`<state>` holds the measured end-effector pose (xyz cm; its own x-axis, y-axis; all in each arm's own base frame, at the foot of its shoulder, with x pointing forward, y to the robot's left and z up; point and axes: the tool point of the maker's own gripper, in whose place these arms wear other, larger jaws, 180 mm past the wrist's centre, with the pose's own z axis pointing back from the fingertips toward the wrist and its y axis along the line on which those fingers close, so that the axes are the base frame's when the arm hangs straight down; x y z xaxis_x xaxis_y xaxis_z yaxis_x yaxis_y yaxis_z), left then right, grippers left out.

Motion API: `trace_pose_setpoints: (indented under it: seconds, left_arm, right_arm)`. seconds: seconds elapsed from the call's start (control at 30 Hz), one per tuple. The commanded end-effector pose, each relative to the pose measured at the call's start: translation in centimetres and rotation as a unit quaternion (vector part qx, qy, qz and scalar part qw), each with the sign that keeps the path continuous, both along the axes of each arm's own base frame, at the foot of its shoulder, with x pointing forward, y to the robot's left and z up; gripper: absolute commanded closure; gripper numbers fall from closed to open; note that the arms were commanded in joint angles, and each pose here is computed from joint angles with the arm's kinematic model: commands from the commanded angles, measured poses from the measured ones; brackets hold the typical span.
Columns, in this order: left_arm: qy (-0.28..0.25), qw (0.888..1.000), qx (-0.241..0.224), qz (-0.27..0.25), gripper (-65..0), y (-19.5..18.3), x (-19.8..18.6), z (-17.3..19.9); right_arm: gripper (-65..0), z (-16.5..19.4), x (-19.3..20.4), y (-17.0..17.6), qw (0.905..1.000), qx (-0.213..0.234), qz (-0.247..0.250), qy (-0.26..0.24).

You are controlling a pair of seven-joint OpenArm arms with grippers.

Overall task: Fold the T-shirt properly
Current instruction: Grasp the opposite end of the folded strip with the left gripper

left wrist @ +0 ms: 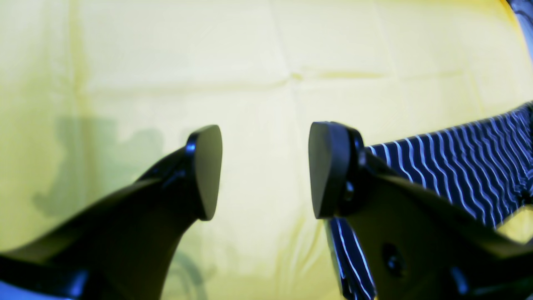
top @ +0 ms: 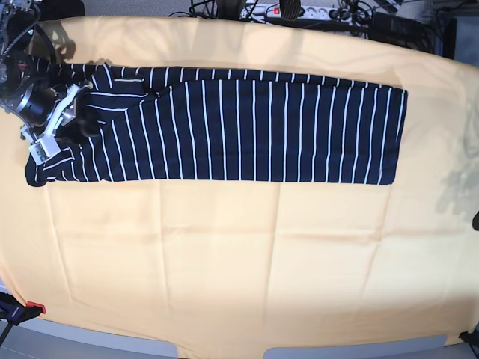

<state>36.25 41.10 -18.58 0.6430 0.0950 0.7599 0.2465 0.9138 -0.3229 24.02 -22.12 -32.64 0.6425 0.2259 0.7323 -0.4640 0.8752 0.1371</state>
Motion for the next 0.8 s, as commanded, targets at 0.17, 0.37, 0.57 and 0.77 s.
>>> trace_pose_setpoints:
  seconds: [0.17,0.37,0.57,0.77]
  left_arm:
    - [0.049,0.998,-0.016,0.028,-34.7,2.0,-2.2,-2.9]
    - [0.090,0.994,-0.054,0.002,-34.7,-1.3,-2.8,-7.4]
    - [0.143,0.986,-0.079,-0.026,-34.7,-4.3,-4.0,-10.9]
    - [0.178,0.980,-0.078,-0.036,-34.6,-5.2,-4.8,-12.5]
  right_arm:
    - [0.0,-3.7,-0.8,1.1,0.9951,0.077,-0.052,0.036]
    - [0.0,-4.2,-1.0,1.2,0.9945,0.078,-0.056,0.042]
    - [0.0,-3.9,-0.5,1.1,0.9948,0.077,-0.055,0.037]
    - [0.0,-3.2,0.5,1.2,0.9952,0.078,-0.054,0.022]
